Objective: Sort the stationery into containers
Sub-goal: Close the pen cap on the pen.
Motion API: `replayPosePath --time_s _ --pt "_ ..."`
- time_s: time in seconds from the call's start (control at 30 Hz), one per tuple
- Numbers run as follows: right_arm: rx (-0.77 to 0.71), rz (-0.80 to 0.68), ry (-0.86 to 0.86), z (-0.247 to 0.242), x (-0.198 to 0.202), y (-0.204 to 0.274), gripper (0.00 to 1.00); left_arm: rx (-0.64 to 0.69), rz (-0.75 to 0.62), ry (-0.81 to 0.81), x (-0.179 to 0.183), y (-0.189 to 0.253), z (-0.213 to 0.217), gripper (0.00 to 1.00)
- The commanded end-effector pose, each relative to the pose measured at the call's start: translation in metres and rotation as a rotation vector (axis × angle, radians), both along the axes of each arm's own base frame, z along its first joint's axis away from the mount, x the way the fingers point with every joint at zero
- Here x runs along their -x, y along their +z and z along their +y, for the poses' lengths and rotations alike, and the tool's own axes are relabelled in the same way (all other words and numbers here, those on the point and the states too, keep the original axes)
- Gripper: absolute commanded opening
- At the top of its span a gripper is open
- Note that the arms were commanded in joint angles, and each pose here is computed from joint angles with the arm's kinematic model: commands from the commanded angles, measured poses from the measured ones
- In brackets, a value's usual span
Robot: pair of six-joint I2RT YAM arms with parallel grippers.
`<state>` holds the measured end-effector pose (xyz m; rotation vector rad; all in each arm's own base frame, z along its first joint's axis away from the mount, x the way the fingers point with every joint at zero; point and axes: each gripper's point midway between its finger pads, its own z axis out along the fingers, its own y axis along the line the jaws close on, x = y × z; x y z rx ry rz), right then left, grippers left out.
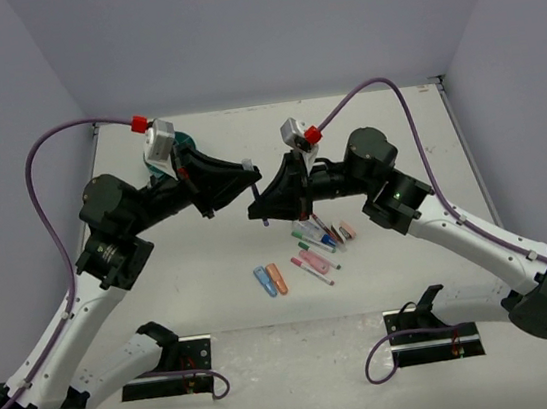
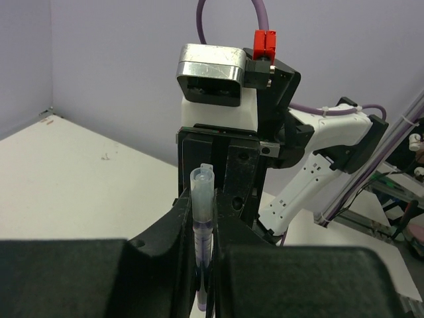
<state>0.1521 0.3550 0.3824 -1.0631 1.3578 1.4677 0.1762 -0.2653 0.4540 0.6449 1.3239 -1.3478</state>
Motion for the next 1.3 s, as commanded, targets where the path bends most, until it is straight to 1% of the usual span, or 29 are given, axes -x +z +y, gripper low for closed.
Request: replayPosePath --time_s 0.0,0.17,0.27,0.3,0.43,0.5,0.53,0.63,0.67,0.73,0.77,0.83,0.93,1.0,1.03,1.07,1.1,1.13,1.17,1.2,1.27 --pt "-0.069 -0.094 0.0 -0.008 0.007 0.034 0.0 -0.007 -0.002 -0.061 0.002 -0.007 -0.008 0.0" --pt "-0.095 -0.109 -0.057 -0.011 0.001 0.047 0.0 -0.008 0.024 -0.062 0.001 -0.018 -0.009 0.0" --pt "-0.13 -0.114 -0.113 -0.015 -0.004 0.057 0.0 -0.012 0.055 -0.048 -0.001 -0.029 -0.008 0.0" --pt "-0.15 -0.113 -0.164 -0.018 -0.012 0.063 0.0 -0.015 0.067 -0.046 -0.002 -0.033 -0.008 0.0" --pt "-0.224 -0.14 -0.262 -0.028 -0.022 0.097 0.0 -0.047 0.172 -0.053 -0.004 -0.071 -0.012 0.0" --pt "-0.277 -0.179 -0.303 -0.035 -0.025 0.13 0.0 -0.062 0.234 -0.06 -0.004 -0.096 -0.015 0.0" --pt "-0.284 -0.184 -0.315 -0.034 -0.028 0.136 0.0 -0.065 0.258 -0.065 -0.003 -0.106 -0.016 0.0" --pt "-0.337 -0.196 -0.368 -0.037 -0.039 0.171 0.0 -0.046 0.303 -0.088 0.006 -0.125 -0.019 0.0" --pt "-0.343 -0.187 -0.375 -0.035 -0.042 0.174 0.0 -0.044 0.31 -0.098 0.008 -0.128 -0.021 0.0" --pt "-0.345 -0.161 -0.394 -0.033 -0.049 0.173 0.0 -0.045 0.313 -0.108 0.012 -0.13 -0.022 0.0" --pt "-0.342 -0.141 -0.416 -0.031 -0.056 0.166 0.0 -0.045 0.317 -0.112 0.013 -0.133 -0.022 0.0" --pt "-0.313 -0.133 -0.406 -0.025 -0.059 0.151 0.0 -0.044 0.3 -0.125 0.017 -0.13 -0.021 0.0" --pt "-0.216 -0.162 -0.296 -0.011 -0.049 0.11 0.0 -0.055 0.255 -0.045 0.008 -0.112 -0.015 0.0" --pt "-0.151 -0.166 -0.217 -0.006 -0.038 0.083 0.0 -0.075 0.203 0.015 0.0 -0.088 -0.01 0.0" --pt "-0.124 -0.162 -0.188 -0.005 -0.034 0.07 0.0 -0.078 0.174 0.039 -0.003 -0.075 -0.008 0.05" --pt "-0.099 -0.155 -0.163 -0.005 -0.03 0.056 0.0 -0.077 0.145 0.062 -0.005 -0.061 -0.005 0.12" --pt "-0.082 -0.148 -0.146 -0.006 -0.026 0.047 0.0 -0.073 0.115 0.08 -0.006 -0.048 -0.002 0.26" --pt "-0.075 -0.145 -0.142 -0.008 -0.023 0.043 0.0 -0.065 0.087 0.092 -0.007 -0.037 0.0 0.5" --pt "-0.062 -0.14 -0.131 -0.008 -0.021 0.036 0.0 -0.061 0.066 0.107 -0.007 -0.026 0.002 0.65" --pt "-0.049 -0.135 -0.12 -0.009 -0.019 0.029 0.0 -0.057 0.044 0.12 -0.008 -0.016 0.004 0.78" --pt "-0.036 -0.129 -0.104 -0.01 -0.015 0.021 0.0 -0.048 0.005 0.122 -0.007 0.0 0.005 0.79"
